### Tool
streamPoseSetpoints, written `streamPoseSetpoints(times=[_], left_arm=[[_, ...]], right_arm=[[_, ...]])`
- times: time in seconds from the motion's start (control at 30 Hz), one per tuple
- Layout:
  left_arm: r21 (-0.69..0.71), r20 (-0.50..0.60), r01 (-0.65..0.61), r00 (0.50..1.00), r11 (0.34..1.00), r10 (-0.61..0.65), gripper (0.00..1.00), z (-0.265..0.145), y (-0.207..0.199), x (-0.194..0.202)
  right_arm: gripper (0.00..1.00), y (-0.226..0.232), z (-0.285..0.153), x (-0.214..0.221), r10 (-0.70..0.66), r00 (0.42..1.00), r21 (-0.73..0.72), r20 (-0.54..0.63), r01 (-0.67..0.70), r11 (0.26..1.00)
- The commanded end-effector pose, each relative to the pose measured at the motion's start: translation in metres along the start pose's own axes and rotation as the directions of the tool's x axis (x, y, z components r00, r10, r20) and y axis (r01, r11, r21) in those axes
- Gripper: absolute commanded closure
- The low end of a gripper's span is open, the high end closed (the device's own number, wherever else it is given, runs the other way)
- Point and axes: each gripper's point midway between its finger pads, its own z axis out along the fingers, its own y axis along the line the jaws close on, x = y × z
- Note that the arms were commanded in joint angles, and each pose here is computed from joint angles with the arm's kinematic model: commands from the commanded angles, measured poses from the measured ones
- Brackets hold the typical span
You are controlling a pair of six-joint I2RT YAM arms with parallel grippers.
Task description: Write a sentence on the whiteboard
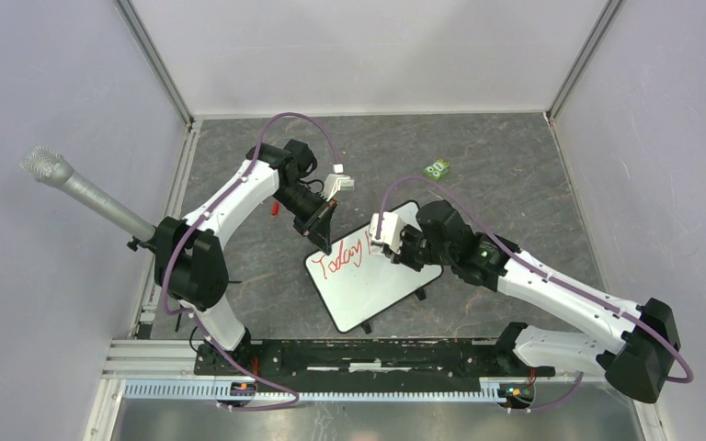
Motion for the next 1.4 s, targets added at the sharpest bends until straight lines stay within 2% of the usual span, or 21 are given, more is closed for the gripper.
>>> streamPoseSetpoints(times=[0.0, 0.33, 0.8, 1.37], left_arm=[[0.016, 0.019, -0.058, 0.998, 0.998, 0.058, 0.98, -0.001, -0.003, -0.004], [0.015, 0.020, -0.057, 0.998, 0.998, 0.057, 0.98, -0.001, -0.003, -0.005], [0.012, 0.023, -0.057, 0.998, 0.998, 0.057, 0.98, -0.001, -0.003, -0.006], [0.008, 0.026, -0.055, 0.998, 0.998, 0.055, 0.98, -0.002, -0.002, -0.007]], right_arm=[[1.00, 0.010, 0.002, 0.020, -0.005, 0.998, -0.032, -0.058, 0.003, 0.999], [1.00, -0.012, -0.002, -0.013, -0.007, 1.000, 0.040, 0.005, 0.007, 0.999], [1.00, -0.037, -0.009, -0.018, -0.022, 1.000, 0.147, -0.018, 0.024, 0.989], [1.00, -0.011, -0.007, 0.012, -0.010, 0.998, 0.054, -0.067, 0.014, 0.998]])
